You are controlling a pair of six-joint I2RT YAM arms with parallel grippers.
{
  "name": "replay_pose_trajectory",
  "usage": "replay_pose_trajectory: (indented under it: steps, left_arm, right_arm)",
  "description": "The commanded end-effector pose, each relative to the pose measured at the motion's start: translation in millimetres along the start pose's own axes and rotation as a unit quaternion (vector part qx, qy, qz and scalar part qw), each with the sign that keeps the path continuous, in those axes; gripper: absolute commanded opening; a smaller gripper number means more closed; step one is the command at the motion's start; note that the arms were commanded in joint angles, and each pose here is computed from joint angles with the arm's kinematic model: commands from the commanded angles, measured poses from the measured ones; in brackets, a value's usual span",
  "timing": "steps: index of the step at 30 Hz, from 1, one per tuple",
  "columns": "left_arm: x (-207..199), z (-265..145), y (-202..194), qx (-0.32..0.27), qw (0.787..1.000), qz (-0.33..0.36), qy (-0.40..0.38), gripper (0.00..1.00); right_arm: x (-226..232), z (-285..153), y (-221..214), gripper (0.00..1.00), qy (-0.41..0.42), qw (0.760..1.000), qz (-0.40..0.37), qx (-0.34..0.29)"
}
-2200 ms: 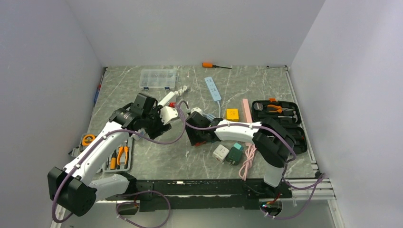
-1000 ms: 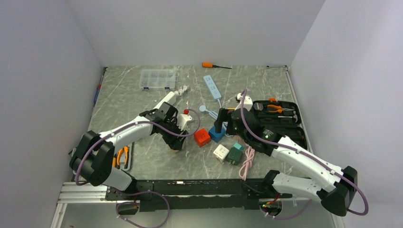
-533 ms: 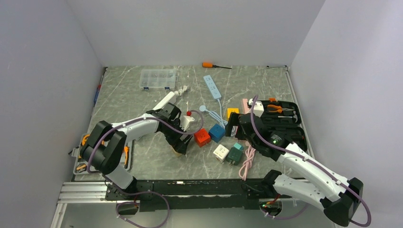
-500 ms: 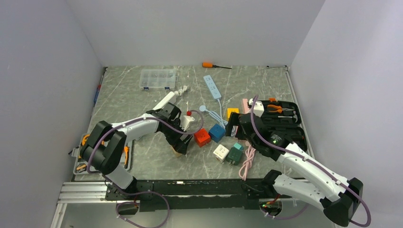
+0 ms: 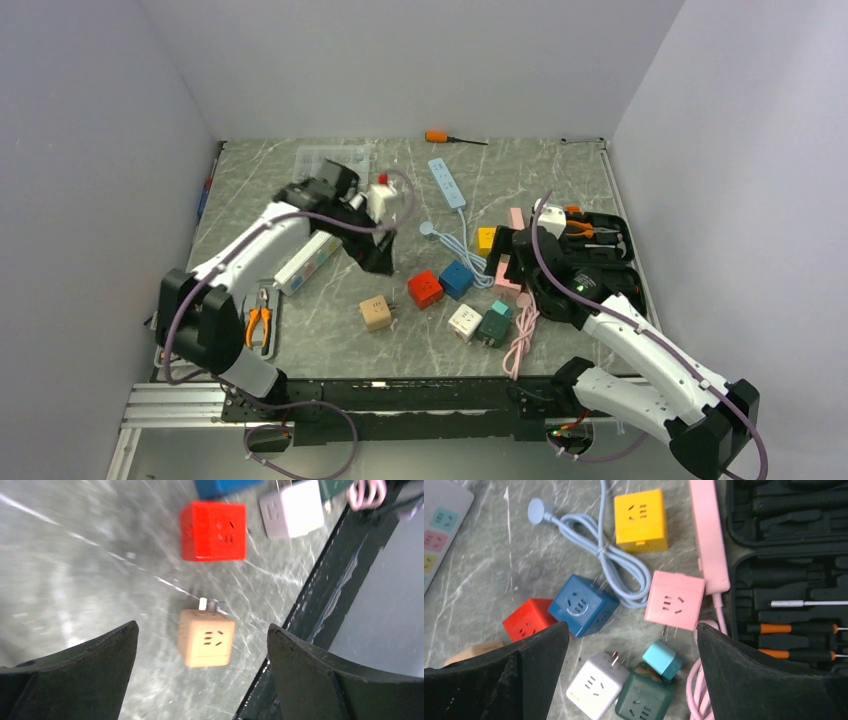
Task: Pull the plug off the socket
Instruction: Place the socket at the center of the board, then reset both arms
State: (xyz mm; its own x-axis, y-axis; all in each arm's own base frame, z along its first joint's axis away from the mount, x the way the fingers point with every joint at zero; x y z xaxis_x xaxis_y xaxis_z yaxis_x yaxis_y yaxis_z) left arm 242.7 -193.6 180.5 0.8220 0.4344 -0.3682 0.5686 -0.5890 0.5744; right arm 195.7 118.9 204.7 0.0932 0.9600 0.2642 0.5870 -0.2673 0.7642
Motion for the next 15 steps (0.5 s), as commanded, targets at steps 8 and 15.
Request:
replay_pose_trajectory:
  steps: [8,15]
  left_arm:
    - [40,-173,34,-0.14,0.98,-0.078,0.117,0.99]
    - [71,-235,-3,-0.207,0.94,-0.151,0.224,0.99]
  right_arm:
    - [-18,31,75,1.0,-0.052,0.997,0.028,-0.041]
    - [-53,42,105,1.0,-0.131,0.985,0.058,-0.099]
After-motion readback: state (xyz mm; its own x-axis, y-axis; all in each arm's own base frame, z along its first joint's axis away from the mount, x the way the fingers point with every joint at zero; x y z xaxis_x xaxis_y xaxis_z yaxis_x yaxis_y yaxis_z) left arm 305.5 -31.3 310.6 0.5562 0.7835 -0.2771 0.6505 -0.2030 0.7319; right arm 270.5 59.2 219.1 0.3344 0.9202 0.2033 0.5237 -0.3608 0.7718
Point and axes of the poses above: each gripper's point midway between its finger pads, its own z axis out along the fingers, its own x axis along the line the jaws close on, y = z × x, the point moved 6 cm from there along -z, back along the fingers, and after that the axes turned 2 degrees about z, right-handed, at the moved point
